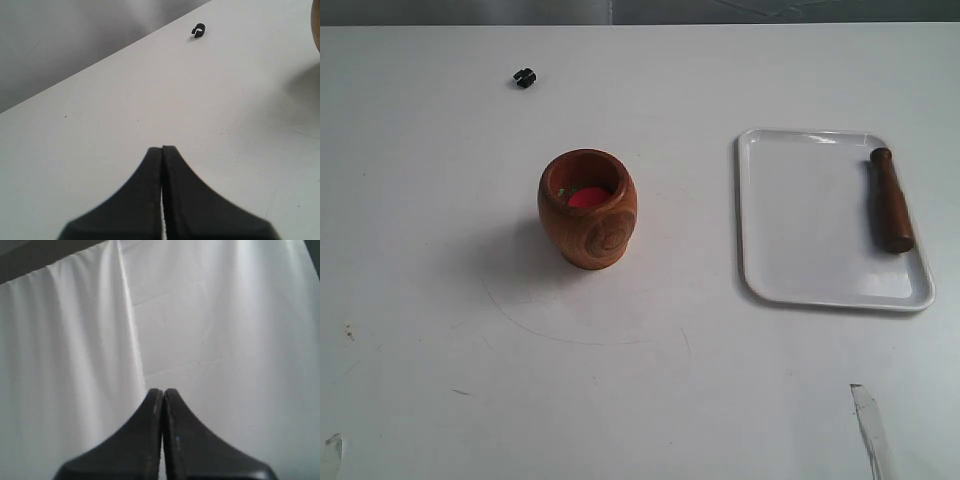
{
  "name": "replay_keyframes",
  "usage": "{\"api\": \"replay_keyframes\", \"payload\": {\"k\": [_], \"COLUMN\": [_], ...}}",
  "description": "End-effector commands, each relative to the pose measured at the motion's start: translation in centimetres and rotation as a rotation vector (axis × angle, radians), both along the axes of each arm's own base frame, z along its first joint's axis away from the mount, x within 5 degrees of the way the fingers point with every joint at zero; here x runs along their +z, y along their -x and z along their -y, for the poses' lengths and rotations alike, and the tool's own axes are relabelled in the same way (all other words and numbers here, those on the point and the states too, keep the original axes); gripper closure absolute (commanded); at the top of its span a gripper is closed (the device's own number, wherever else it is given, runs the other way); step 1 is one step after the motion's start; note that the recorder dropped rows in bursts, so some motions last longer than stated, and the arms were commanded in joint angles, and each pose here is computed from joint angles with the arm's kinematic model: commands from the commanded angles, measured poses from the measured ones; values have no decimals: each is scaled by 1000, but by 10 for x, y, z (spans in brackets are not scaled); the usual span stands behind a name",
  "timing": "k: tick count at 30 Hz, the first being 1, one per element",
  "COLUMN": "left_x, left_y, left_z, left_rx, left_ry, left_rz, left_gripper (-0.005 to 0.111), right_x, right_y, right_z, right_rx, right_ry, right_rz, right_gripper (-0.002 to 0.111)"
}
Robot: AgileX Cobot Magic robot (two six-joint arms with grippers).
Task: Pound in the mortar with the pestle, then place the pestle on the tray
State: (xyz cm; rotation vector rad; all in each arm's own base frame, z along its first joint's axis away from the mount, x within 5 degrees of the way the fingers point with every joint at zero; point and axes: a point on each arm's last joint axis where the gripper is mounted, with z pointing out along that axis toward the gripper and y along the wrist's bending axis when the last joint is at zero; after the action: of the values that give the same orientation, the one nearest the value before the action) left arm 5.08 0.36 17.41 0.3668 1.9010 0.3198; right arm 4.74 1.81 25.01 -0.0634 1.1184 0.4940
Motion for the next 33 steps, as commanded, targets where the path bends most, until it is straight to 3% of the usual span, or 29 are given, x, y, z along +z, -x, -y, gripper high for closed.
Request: {"api": "replay_keyframes", "payload": {"k": [1, 3, 5, 10, 12, 21, 26, 33], "left_x": [0, 0, 0, 0, 0, 0, 0, 0], "left_y": [0, 0, 0, 0, 0, 0, 0, 0], "left_z": [1, 1, 1, 1, 1, 1, 1, 1], "left_rx": [-6, -6, -6, -6, -6, -6, -6, -6], "left_ry": [15, 15, 15, 15, 15, 15, 15, 15], "left_rz": [4, 4, 4, 4, 4, 4, 4, 4], "left_gripper": [107, 107, 107, 107, 107, 107, 107, 107], "right_x": [-8, -13, -22, -48, -51, -51, -51, -50], "right_y": [6, 6, 1, -10, -10, -9, -9, -9], "right_z": [-10, -14, -11, 17, 21, 11, 11, 14], "right_rx": [79, 123, 124, -203, -231, -61, -60, -124], "right_ry": [127, 166, 81, 99, 37, -272, -275, -96], "right_rz": [8, -38, -196, -485, -541, -618, -619, -556], "right_gripper": [108, 108, 108, 108, 108, 108, 108, 108]}}
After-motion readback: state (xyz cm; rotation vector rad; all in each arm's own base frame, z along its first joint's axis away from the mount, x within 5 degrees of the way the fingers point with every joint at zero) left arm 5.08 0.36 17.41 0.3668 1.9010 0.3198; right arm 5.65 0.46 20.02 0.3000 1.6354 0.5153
